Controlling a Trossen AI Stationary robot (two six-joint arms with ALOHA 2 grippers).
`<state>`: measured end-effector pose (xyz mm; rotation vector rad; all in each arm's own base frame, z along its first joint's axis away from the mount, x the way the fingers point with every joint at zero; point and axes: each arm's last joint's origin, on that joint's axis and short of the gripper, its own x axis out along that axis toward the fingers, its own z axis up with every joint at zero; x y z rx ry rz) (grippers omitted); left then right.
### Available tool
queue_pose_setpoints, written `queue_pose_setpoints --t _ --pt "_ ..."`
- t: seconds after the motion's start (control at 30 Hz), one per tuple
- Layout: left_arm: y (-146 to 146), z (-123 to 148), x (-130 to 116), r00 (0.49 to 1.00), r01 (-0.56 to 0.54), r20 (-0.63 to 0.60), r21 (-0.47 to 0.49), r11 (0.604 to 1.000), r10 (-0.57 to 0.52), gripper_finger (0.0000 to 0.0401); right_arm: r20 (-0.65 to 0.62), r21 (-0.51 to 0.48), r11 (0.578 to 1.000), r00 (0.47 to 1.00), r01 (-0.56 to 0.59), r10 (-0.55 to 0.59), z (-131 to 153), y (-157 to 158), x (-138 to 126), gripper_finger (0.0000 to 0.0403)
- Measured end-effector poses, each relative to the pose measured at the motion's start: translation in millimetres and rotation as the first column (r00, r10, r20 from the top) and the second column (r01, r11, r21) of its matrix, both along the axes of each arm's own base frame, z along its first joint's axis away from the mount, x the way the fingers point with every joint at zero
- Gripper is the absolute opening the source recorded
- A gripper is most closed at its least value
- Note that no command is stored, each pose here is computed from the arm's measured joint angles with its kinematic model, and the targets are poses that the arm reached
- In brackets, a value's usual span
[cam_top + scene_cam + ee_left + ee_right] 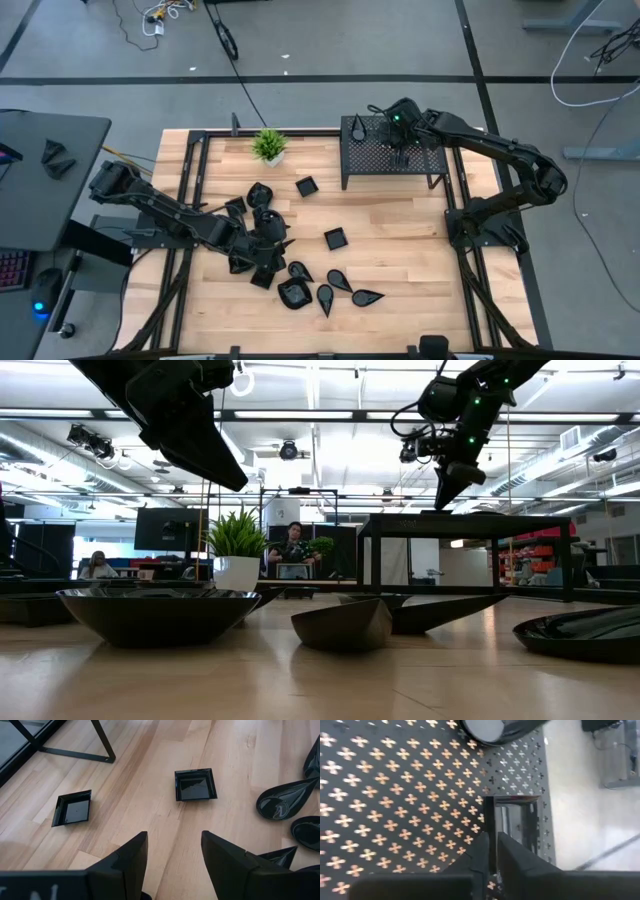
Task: Pick & Place Mini shaped plates
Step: Stack the black square plate on top of the black square plate on the shelf
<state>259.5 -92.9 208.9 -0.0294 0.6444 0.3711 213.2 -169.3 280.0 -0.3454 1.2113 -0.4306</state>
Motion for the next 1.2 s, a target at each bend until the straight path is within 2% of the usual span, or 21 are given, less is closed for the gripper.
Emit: queue_pose_setpoints --t 0.17,0.43,0.67,0.9,1.2 --pt "0 0 0 1.000 -0.003 0.002 -0.004 1.000 0.003 0.0193 0.033 0.046 0.999 0.999 -0.017 0.015 -1 1 1 0.0005" --pt "0 0 0 1.000 -0.003 0.002 -0.004 1.000 0.003 0.0193 0.037 0.042 0.999 0.999 -0.015 0.014 0 1 1 0.0021" --pt "0 0 0 1.000 -0.003 0.002 -0.005 1.000 0.003 0.0193 0.106 0.065 0.998 0.994 -0.020 0.013 1 -1 3 0.0004" --pt "0 0 0 1.000 -0.003 0.002 -0.005 1.000 0.003 0.0193 0.183 0.038 0.998 0.982 0.043 -0.050 6 -11 2 0.0007" --pt "0 0 0 1.000 -0.003 0.002 -0.005 1.000 0.003 0.0193 0.155 0.089 0.990 0.981 0.107 -0.120 2 -17 -9 0.0005"
